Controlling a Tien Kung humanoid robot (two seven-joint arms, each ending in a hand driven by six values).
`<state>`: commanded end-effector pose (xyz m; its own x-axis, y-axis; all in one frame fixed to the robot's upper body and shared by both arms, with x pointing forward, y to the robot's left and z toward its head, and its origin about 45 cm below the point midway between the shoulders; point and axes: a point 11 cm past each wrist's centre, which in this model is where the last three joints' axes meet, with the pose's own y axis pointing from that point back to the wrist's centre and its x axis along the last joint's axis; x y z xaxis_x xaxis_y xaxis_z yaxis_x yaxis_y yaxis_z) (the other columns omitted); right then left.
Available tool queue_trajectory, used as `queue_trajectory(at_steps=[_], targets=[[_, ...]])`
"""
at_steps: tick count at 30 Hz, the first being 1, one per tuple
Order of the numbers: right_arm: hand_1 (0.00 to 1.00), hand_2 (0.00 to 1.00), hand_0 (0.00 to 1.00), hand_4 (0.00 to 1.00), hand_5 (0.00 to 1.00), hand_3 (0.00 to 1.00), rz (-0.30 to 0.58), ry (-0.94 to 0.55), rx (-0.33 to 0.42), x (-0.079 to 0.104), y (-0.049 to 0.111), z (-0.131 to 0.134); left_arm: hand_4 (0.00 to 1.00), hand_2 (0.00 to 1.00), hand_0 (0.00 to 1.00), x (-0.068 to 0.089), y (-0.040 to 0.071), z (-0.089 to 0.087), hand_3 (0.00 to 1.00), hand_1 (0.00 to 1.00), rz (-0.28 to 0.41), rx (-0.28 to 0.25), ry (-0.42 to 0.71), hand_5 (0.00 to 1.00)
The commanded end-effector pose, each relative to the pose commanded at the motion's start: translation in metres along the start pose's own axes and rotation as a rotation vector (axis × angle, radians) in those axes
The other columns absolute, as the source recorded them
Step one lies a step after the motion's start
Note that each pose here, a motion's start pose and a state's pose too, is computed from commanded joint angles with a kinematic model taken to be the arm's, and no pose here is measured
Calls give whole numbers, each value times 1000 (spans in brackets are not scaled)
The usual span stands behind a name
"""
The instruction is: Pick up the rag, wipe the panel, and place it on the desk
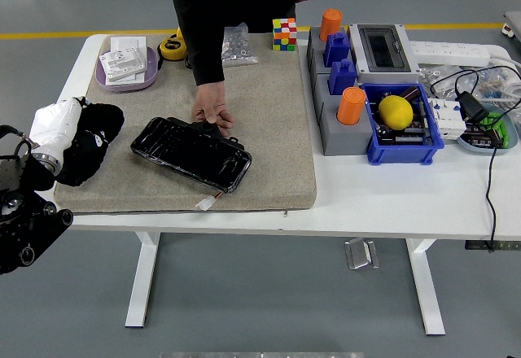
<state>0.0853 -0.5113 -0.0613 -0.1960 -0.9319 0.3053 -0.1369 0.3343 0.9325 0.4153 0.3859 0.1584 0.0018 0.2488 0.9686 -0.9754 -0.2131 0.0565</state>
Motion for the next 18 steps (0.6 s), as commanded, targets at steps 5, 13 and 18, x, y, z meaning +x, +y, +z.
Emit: queue_trajectory(at_steps=[5, 13, 18], targets=[[592, 660, 716, 986, 533, 578, -3, 0, 7, -2, 0, -3, 270, 497, 263, -4, -1, -9, 429, 441, -8, 21, 27, 2], [592, 660, 716, 985, 533, 578, -3, 0, 9, -2, 0, -5, 401, 539, 336, -13, -2, -18, 523, 497, -55, 67, 70, 2], [592, 660, 716, 986, 533, 578, -4, 0, 11, -3, 0, -7, 498, 613, 375, -17, -2, -21, 541, 560, -90, 89, 76, 2]])
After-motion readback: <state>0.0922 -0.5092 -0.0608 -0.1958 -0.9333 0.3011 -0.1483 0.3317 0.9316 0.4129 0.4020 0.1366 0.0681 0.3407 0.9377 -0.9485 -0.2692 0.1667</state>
